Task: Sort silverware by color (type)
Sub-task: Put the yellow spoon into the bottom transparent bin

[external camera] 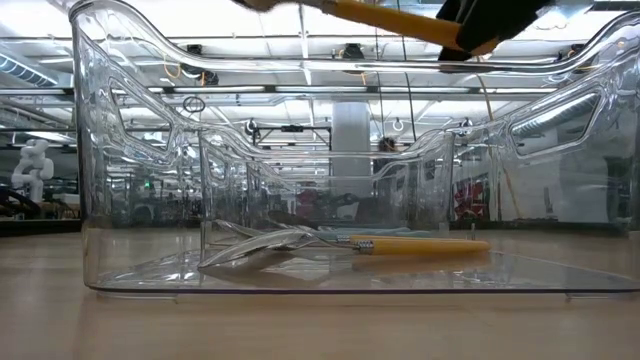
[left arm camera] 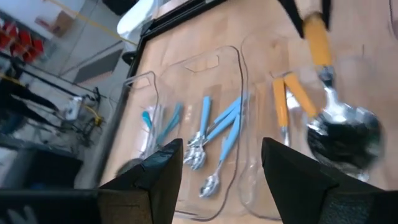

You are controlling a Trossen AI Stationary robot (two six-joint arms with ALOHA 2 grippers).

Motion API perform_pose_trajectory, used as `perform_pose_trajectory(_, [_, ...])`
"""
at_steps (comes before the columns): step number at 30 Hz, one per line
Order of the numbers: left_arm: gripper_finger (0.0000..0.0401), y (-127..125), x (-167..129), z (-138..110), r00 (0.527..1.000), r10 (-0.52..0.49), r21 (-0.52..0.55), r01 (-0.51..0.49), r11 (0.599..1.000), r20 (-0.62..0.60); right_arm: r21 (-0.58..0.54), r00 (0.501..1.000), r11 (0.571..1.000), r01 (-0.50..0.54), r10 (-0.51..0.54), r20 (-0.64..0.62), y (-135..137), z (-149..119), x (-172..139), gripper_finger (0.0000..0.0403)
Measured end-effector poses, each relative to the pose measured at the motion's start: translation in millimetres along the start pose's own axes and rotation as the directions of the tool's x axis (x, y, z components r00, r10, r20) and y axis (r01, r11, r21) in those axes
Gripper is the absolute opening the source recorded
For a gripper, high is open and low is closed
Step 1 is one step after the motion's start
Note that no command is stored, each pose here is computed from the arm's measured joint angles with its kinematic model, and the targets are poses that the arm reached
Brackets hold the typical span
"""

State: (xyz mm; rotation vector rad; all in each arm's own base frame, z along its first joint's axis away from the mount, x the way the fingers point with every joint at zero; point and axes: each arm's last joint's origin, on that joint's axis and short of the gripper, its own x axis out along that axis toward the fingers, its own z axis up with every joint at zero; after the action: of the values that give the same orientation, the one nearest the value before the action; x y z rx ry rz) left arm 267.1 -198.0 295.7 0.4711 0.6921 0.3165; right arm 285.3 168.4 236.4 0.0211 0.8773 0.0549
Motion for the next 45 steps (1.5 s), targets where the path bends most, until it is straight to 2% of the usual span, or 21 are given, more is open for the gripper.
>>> perform_pose_trajectory(2, [0.0216, -2, -2, 0, 1.000, -0.006, -0.047, 0.007, 0.999, 0.008, 0.004, 1.000, 1.000, -0.013, 0.013, 0.020, 6, 0, 2, 0.0076])
perform_pose_trajectory(7, [0.0216, -8, -12, -1, 0.999, -0.019, -0.155, 0.024, 0.988, 0.034, 0.035, 0.996, 0.999, 0.034, -0.037, 0.082, 16, -2, 6, 0.0076])
perform_pose_trajectory(13, [0.0216, -19, -32, -5, 0.992, 0.044, -0.219, -0.017, 0.976, 0.120, 0.058, 0.994, 0.995, 0.078, -0.083, 0.073, 24, -10, 16, 0.0076])
perform_pose_trajectory(17, [0.0216, -29, -42, -8, 0.988, 0.040, -0.222, -0.006, 0.975, 0.150, 0.047, 0.994, 0.994, 0.095, -0.098, 0.057, 26, -14, 24, 0.0076])
perform_pose_trajectory(21, [0.0216, -49, -37, -16, 0.989, 0.042, -0.158, -0.020, 0.987, 0.140, 0.058, 0.989, 0.990, 0.127, -0.130, 0.064, 26, -15, 28, 0.0079])
perform_pose_trajectory(26, [0.0216, -65, -25, -22, 0.986, 0.091, -0.103, -0.077, 0.992, 0.137, 0.062, 0.986, 0.987, 0.146, -0.151, 0.074, 25, -15, 28, 0.0080])
perform_pose_trajectory(30, [0.0216, -65, -23, -20, 0.986, 0.094, -0.118, -0.078, 0.990, 0.140, 0.059, 0.986, 0.987, 0.146, -0.150, 0.070, 25, -15, 28, 0.0080])
perform_pose_trajectory(37, [0.0209, -63, -16, -19, 0.985, 0.108, -0.031, -0.105, 0.994, 0.133, 0.014, 0.988, 0.988, 0.151, -0.151, 0.043, 20, -14, 30, 0.0081])
perform_pose_trajectory(41, [0.0177, -43, -3, -37, 0.965, 0.247, -0.027, -0.245, 0.969, 0.084, 0.010, 0.992, 0.992, 0.129, -0.129, 0.001, 11, -12, 33, 0.0081])
perform_pose_trajectory(45, [0.0138, -17, -4, -61, 0.936, 0.347, -0.116, -0.338, 0.934, 0.066, 0.025, 0.991, 0.991, 0.130, -0.129, -0.041, 3, -12, 35, 0.0081])
